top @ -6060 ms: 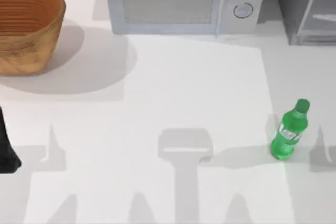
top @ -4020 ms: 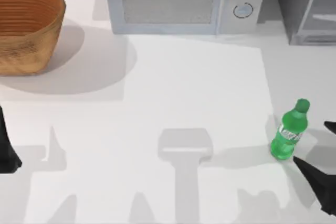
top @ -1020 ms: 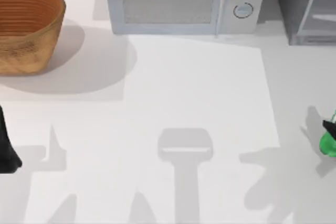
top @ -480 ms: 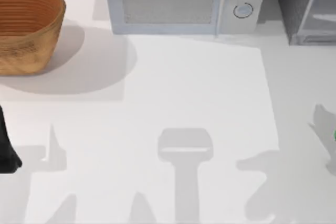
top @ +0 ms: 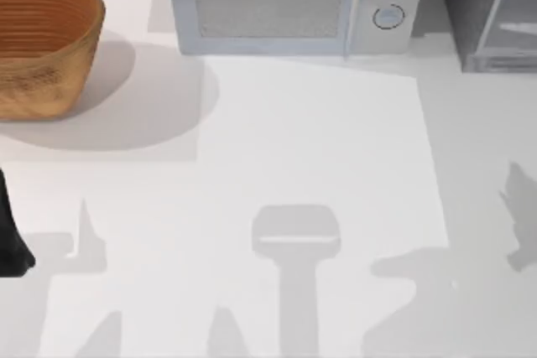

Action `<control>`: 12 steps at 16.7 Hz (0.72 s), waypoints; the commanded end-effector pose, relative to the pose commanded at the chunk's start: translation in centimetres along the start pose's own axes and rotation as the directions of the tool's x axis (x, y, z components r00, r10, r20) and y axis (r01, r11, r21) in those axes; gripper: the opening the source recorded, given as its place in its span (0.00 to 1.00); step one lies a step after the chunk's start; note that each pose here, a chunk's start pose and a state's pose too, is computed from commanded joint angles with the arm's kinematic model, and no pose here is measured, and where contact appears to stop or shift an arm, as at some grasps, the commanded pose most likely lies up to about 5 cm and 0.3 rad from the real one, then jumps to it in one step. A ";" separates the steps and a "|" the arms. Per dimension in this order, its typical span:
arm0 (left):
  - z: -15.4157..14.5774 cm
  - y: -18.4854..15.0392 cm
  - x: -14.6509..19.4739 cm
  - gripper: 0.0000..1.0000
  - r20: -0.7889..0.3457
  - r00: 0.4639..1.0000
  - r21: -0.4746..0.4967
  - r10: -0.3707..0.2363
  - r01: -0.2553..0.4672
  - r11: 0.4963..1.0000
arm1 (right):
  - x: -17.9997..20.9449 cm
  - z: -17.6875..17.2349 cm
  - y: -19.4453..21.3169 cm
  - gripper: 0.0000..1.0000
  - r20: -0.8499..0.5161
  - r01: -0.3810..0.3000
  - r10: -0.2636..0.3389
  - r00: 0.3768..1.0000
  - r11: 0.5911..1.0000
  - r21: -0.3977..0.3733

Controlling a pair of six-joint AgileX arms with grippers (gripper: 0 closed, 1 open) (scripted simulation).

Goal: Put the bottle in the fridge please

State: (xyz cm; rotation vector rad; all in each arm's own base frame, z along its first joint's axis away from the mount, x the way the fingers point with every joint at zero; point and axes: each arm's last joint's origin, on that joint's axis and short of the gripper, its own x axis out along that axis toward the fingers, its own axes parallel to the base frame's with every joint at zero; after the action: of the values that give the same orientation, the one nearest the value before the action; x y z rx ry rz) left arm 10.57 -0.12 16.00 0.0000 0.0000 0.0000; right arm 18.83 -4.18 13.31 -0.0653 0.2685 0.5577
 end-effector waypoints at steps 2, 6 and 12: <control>0.0 0.0 0.0 1.00 0.000 1.000 0.000 0.000 0.000 1.000 | -0.7 0.8 1.2 0.01 -0.002 0.092 -0.092 0.996 0.996 -0.013; 0.0 0.0 0.0 1.00 0.000 1.000 0.000 0.000 0.000 1.000 | -2.4 2.1 3.9 0.01 0.052 0.274 -0.272 0.961 0.961 -0.037; 0.0 0.0 0.0 1.00 0.000 1.000 0.000 0.000 0.000 1.000 | -4.9 2.0 7.2 0.01 0.212 0.461 -0.461 0.862 0.886 0.051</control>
State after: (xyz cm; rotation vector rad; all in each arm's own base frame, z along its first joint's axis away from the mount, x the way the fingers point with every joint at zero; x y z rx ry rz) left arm 10.57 -0.12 16.00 0.0000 0.0000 0.0000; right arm 11.48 -0.31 16.67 -0.0666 0.0301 0.0817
